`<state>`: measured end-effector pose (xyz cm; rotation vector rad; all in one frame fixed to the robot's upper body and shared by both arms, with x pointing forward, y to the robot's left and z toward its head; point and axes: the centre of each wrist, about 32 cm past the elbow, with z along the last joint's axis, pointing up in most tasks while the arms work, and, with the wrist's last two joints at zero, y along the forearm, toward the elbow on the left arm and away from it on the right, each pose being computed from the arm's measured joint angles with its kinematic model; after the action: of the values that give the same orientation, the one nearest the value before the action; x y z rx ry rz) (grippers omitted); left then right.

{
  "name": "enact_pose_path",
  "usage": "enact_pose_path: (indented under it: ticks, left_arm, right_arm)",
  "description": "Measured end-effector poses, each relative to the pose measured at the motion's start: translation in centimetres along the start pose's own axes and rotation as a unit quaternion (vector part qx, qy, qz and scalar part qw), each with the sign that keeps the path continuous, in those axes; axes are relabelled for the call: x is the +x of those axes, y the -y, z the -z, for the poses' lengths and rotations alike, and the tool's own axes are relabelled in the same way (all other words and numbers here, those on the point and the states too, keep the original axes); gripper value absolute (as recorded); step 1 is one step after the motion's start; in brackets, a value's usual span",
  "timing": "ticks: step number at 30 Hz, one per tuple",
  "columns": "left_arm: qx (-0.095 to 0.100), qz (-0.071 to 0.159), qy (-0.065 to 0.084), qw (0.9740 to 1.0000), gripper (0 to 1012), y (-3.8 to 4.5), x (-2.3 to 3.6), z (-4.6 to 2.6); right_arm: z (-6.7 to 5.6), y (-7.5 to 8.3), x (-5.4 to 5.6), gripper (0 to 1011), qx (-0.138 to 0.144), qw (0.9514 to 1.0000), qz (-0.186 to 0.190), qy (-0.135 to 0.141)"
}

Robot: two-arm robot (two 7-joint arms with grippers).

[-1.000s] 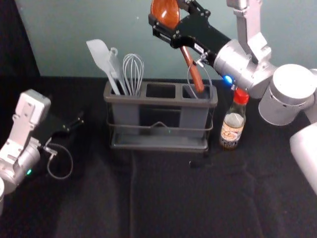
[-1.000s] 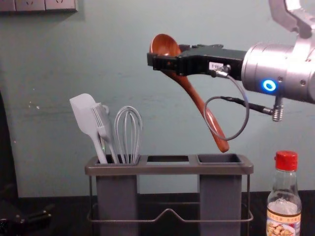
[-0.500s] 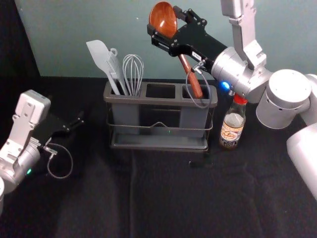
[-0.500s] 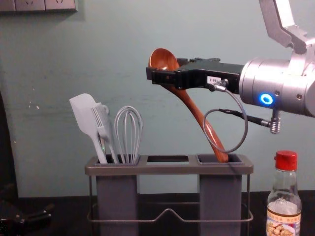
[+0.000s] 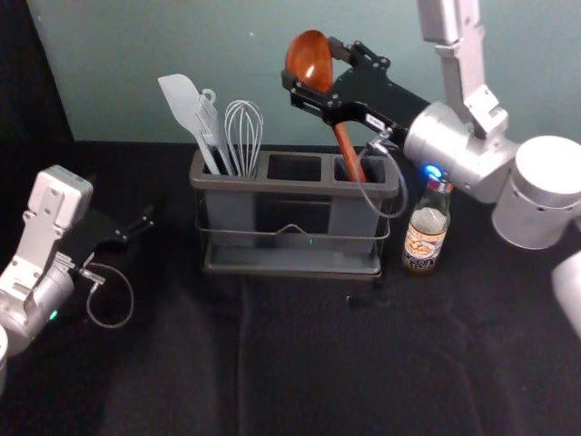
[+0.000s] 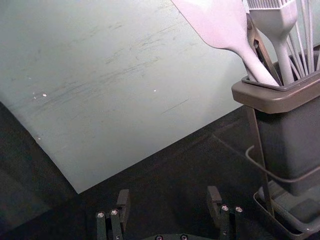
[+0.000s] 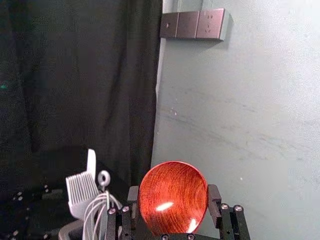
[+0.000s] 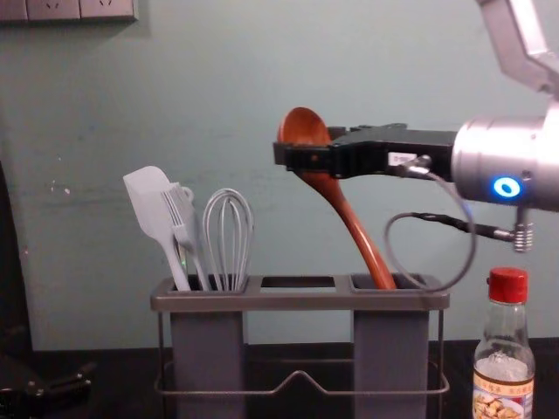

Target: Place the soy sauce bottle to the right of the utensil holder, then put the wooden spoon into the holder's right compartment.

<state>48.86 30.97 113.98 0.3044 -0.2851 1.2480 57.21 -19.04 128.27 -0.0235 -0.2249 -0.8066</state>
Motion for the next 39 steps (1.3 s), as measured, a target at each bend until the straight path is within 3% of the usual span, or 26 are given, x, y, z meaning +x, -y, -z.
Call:
enact_pose_path:
  ticks: [12,20,28,39]
  left_arm:
    - [0.0,0.0,0.0,1.0,1005,0.0,0.0,0.0]
    - [0.0,0.0,0.0,1.0,1005,0.0,0.0,0.0]
    - [0.0,0.0,0.0,1.0,1005,0.0,0.0,0.0]
    - [0.0,0.0,0.0,1.0,1005,0.0,0.0,0.0]
  right_arm:
    - [-1.8,3.8,1.0,836,-0.036,0.9992,-0.007,-0.014]
    - [-1.7,6.2,1.2,836,-0.072,0.9971,-0.005,-0.025]
    - [-0.9,6.9,1.1,837,-0.096,0.9947,-0.013,-0.033]
    - [0.3,6.3,1.2,836,-0.112,0.9928,-0.018,-0.04]
